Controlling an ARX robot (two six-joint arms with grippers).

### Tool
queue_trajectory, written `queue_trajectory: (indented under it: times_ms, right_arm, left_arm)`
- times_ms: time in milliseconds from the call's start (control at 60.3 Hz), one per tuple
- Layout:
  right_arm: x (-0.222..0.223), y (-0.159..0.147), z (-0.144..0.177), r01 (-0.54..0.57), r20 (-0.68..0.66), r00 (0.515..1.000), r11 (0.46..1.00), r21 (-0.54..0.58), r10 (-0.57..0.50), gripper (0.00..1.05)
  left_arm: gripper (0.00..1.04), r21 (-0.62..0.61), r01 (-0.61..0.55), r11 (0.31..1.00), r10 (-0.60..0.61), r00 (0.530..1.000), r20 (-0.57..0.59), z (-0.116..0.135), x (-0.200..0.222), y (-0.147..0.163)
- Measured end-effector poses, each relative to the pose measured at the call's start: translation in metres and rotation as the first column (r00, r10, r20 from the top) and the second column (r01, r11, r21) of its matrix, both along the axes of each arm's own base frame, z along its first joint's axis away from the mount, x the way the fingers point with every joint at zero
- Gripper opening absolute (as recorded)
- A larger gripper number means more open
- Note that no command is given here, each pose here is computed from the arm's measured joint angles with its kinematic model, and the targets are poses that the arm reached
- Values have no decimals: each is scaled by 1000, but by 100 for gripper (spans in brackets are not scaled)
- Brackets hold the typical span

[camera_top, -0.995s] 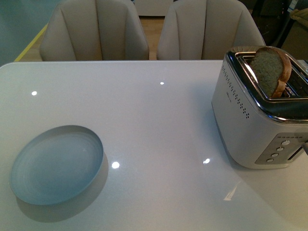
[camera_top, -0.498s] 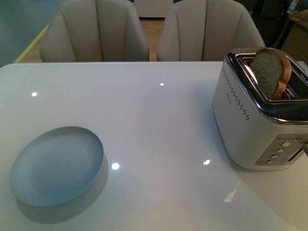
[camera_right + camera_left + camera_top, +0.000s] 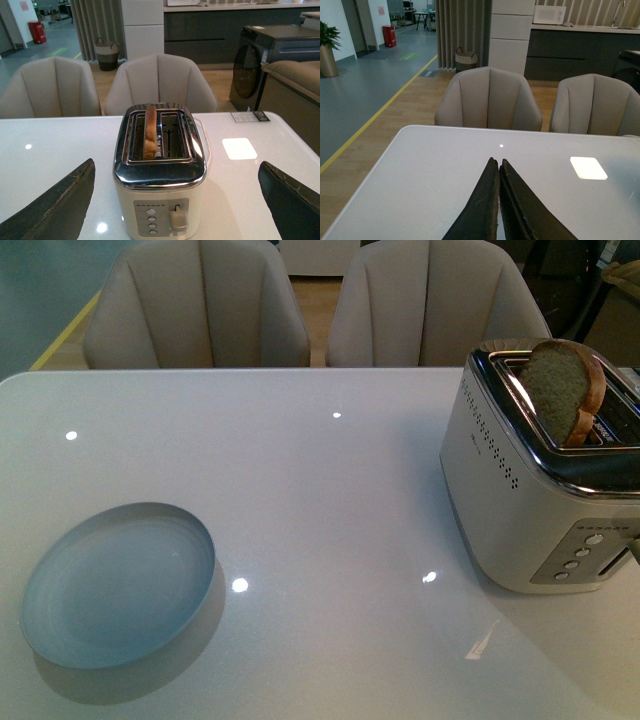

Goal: Left arm holds plate, right arm toasts bread

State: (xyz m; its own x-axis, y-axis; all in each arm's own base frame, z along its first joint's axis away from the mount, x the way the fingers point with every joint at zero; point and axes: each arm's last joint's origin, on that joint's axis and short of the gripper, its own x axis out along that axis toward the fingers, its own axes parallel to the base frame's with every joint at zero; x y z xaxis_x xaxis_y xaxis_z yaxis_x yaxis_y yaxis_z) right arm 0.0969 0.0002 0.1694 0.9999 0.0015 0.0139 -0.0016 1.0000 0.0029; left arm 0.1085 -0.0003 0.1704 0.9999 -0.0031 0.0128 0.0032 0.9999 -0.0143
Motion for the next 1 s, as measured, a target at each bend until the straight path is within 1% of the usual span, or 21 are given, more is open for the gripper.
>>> queue_trajectory:
  times_ms: [83,166,514,995]
  right_arm:
    - [0,0,0,0,0,1000,1000,0,0,96]
    - [0,0,0,0,0,1000,1000,0,0,96]
    - [0,0,0,0,0,1000,1000,0,0,96]
    - [0,0,0,0,0,1000,1000,0,0,96]
  left_arm:
    - [3,0,0,1000,0,999,-34,-4,-7,0]
    - [3,0,0,1000,0,1000,-7,-3,-11,0]
    - [3,0,0,1000,0,1000,-4,-3,-11,0]
    - [94,0,0,1000,0,1000,-4,-3,-11,0]
